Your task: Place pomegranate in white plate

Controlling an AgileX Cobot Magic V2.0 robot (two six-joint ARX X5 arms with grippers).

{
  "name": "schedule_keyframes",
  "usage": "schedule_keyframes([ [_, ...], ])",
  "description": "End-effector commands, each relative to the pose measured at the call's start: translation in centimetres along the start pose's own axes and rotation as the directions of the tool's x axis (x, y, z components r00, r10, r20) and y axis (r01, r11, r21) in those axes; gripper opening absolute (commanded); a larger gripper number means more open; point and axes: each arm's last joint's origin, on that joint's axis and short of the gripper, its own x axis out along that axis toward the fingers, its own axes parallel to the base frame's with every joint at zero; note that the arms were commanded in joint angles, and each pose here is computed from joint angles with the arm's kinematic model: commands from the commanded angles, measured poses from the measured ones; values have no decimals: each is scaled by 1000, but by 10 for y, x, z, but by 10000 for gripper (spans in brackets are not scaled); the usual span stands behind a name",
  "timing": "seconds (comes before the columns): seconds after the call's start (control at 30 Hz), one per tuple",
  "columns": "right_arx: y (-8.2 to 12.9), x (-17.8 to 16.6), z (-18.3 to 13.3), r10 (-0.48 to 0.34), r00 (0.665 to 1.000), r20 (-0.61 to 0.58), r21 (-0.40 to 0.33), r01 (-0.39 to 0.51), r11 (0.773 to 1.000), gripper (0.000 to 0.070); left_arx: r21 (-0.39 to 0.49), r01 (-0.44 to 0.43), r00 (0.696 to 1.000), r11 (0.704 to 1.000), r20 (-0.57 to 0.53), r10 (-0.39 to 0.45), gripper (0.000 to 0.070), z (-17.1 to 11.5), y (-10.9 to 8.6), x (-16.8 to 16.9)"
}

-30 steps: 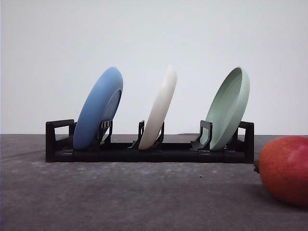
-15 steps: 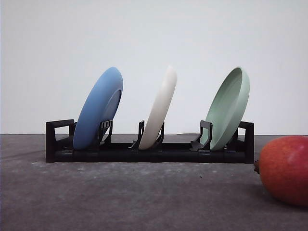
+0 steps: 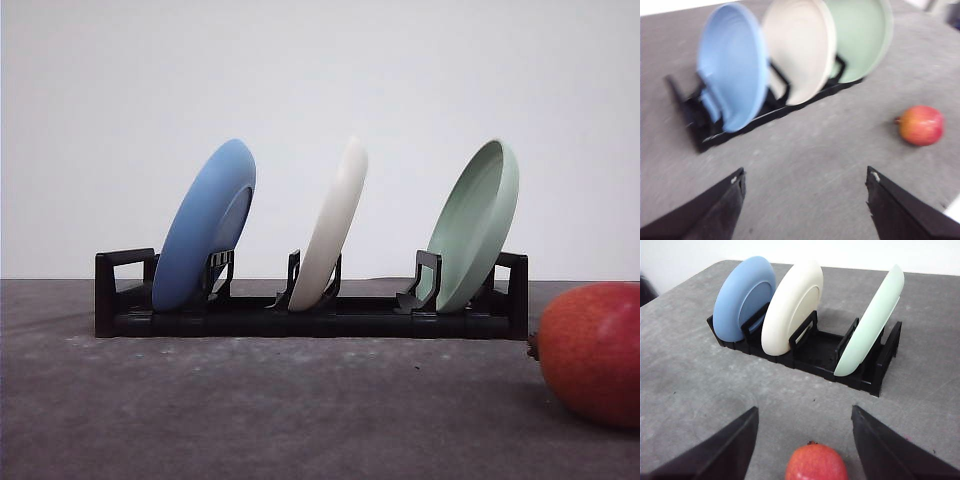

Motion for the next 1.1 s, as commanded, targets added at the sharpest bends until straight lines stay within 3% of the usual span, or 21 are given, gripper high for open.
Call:
schedule_keyframes([
  [0.0, 2, -3, 5, 5, 1000, 22, -17, -5, 1000, 373, 37, 18, 999, 999, 33, -19, 464, 9, -1, 1],
  [0.27, 2, -3, 6, 6, 1000, 31, -20, -5, 1000, 373, 107, 98, 993, 989, 53, -104, 463, 27, -3, 35],
  [0.6, 2, -3, 6, 6, 999, 32, -21, -5, 1000, 373, 214, 127, 987, 969, 65, -144, 419, 47, -22, 119],
  [0.83, 2, -3, 6, 5, 999, 32, -21, -5, 1000, 373, 234, 54, 992, 971, 100, -80, 420, 46, -40, 180],
  [1.07, 2, -3, 6, 5, 999, 32, -22, -4, 1000, 373, 173, -26, 999, 984, 25, 22, 421, 50, -48, 234],
])
